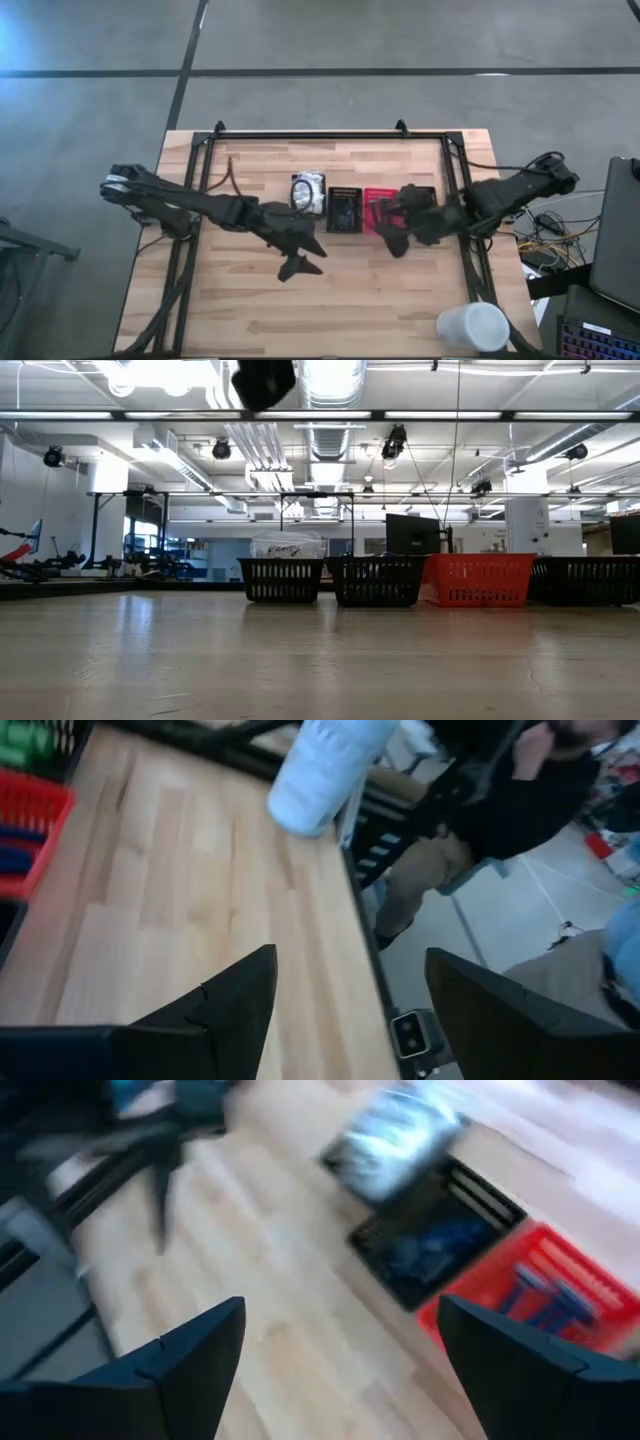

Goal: Pick & Place Travel size toiletries
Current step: Return to Home Position

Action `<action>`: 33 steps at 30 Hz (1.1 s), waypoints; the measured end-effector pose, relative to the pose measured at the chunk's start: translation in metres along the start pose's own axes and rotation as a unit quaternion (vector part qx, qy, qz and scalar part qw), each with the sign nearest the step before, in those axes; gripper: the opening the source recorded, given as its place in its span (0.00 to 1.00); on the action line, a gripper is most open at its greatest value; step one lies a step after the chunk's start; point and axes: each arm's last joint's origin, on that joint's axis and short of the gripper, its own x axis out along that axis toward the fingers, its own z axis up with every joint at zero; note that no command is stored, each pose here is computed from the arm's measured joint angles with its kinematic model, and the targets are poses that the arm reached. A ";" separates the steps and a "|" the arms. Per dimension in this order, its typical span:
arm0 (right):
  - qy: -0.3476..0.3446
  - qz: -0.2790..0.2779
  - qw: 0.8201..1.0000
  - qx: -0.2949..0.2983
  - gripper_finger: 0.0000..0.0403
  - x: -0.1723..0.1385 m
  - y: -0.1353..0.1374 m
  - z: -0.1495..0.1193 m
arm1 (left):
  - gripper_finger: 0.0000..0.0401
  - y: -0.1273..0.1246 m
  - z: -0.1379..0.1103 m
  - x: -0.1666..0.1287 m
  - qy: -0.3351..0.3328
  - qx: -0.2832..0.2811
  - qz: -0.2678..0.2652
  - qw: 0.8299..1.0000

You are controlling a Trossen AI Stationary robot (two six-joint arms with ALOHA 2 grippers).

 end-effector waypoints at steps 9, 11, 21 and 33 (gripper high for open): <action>-0.053 0.169 0.977 -0.122 0.88 -0.026 0.007 -0.014 | 0.65 -0.008 0.021 -0.041 -0.089 0.053 -0.019 0.994; -0.069 0.191 0.973 -0.108 0.89 -0.019 0.000 -0.021 | 0.65 -0.005 0.019 -0.045 -0.105 0.057 -0.021 0.993; -0.146 0.325 0.933 -0.039 0.86 0.011 -0.056 -0.065 | 0.65 0.020 -0.035 -0.058 -0.204 0.034 -0.086 0.974; -0.223 0.407 0.883 -0.067 0.78 -0.012 -0.135 -0.085 | 0.65 0.048 -0.106 -0.121 -0.298 0.038 -0.096 0.949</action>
